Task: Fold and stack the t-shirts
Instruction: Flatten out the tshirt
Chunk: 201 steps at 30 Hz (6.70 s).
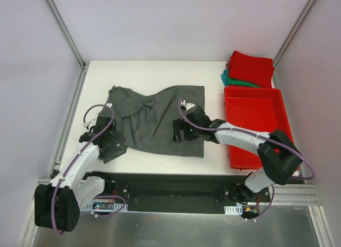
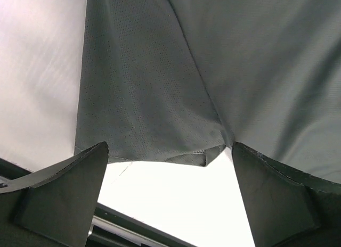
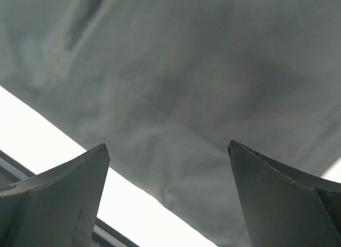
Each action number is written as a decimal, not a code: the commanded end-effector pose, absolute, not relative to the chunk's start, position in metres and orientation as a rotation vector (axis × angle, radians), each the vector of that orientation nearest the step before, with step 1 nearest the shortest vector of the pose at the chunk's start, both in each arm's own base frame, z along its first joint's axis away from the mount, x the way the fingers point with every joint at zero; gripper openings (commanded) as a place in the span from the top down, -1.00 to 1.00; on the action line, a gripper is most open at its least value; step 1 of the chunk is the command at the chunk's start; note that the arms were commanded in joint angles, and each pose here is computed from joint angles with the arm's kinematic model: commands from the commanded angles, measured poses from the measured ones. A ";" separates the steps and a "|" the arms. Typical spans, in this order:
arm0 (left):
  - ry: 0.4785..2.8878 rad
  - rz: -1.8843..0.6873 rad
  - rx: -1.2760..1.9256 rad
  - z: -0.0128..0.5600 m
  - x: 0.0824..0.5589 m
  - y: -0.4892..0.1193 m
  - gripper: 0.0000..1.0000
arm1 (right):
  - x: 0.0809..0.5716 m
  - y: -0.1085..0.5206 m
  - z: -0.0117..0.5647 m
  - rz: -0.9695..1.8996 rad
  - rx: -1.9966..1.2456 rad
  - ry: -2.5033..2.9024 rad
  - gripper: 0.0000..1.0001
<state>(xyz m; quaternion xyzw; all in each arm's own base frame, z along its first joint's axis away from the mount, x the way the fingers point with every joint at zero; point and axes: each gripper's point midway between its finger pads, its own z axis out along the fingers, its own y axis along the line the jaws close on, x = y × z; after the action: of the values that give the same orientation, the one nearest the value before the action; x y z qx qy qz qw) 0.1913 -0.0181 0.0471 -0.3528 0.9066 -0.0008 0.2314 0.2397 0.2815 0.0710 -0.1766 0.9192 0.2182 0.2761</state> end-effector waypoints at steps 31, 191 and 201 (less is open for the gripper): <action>2.451 -0.050 -0.971 0.048 0.262 -0.016 -0.98 | 0.384 0.174 0.042 0.104 0.110 2.555 -0.92; 1.348 -0.435 -0.552 0.564 0.245 -0.006 1.00 | 0.238 0.107 0.457 0.156 -0.195 1.818 0.99; 1.816 -0.210 -0.371 0.358 0.468 -0.020 1.00 | 0.398 0.165 0.255 0.295 -0.247 2.158 0.99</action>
<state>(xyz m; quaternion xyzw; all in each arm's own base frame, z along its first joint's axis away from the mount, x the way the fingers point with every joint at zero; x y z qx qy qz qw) 0.4132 -0.0223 0.4049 -0.2149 0.7594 -0.1258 0.6011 0.3486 0.1332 0.2954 -0.0676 0.8831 0.0627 0.4600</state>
